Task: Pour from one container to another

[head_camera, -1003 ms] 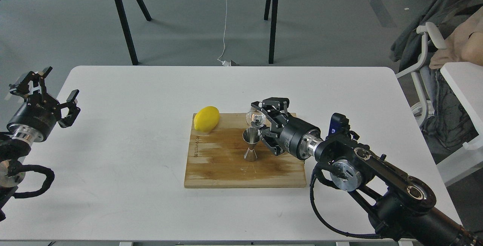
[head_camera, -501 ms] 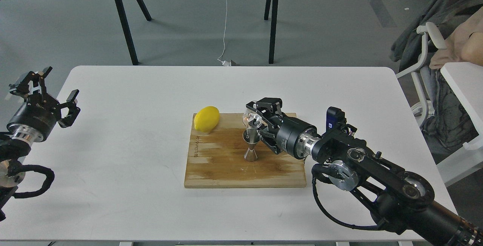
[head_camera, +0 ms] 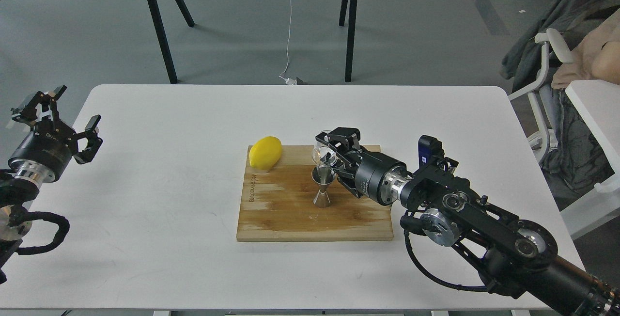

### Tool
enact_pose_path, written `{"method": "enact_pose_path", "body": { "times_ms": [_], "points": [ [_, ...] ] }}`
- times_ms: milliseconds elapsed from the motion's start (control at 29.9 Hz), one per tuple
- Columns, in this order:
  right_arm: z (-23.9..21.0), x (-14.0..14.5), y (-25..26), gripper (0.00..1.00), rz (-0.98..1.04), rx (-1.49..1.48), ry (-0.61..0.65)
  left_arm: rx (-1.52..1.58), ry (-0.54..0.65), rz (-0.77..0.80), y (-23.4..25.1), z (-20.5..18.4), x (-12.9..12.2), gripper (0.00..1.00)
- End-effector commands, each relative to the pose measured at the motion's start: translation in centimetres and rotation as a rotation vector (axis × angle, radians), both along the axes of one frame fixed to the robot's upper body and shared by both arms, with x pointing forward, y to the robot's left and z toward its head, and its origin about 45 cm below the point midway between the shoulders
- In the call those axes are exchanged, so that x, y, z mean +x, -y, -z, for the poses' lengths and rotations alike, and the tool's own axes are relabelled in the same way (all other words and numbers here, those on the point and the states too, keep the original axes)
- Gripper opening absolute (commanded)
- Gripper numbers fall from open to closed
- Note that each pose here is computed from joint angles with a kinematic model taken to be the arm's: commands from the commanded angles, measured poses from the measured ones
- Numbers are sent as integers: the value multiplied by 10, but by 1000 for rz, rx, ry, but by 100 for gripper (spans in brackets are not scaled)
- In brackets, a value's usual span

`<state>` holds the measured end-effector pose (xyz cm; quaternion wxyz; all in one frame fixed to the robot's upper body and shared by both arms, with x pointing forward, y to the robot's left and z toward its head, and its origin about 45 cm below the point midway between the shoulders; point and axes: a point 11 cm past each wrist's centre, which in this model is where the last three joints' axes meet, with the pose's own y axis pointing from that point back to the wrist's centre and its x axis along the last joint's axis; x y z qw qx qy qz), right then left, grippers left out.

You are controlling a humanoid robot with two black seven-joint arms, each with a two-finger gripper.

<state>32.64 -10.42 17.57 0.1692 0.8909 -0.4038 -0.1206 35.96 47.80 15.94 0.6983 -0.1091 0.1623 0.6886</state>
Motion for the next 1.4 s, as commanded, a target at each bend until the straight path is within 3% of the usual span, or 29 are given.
{"method": "enact_pose_path", "body": {
  "times_ms": [0, 1370],
  "points": [
    [0, 1, 1, 35, -6, -22, 23, -1, 1, 0, 0, -1, 1, 87],
    [-4, 1, -2, 35, -138, -176, 148, 8, 5, -8, -5, -4, 0, 87]
  ]
}}
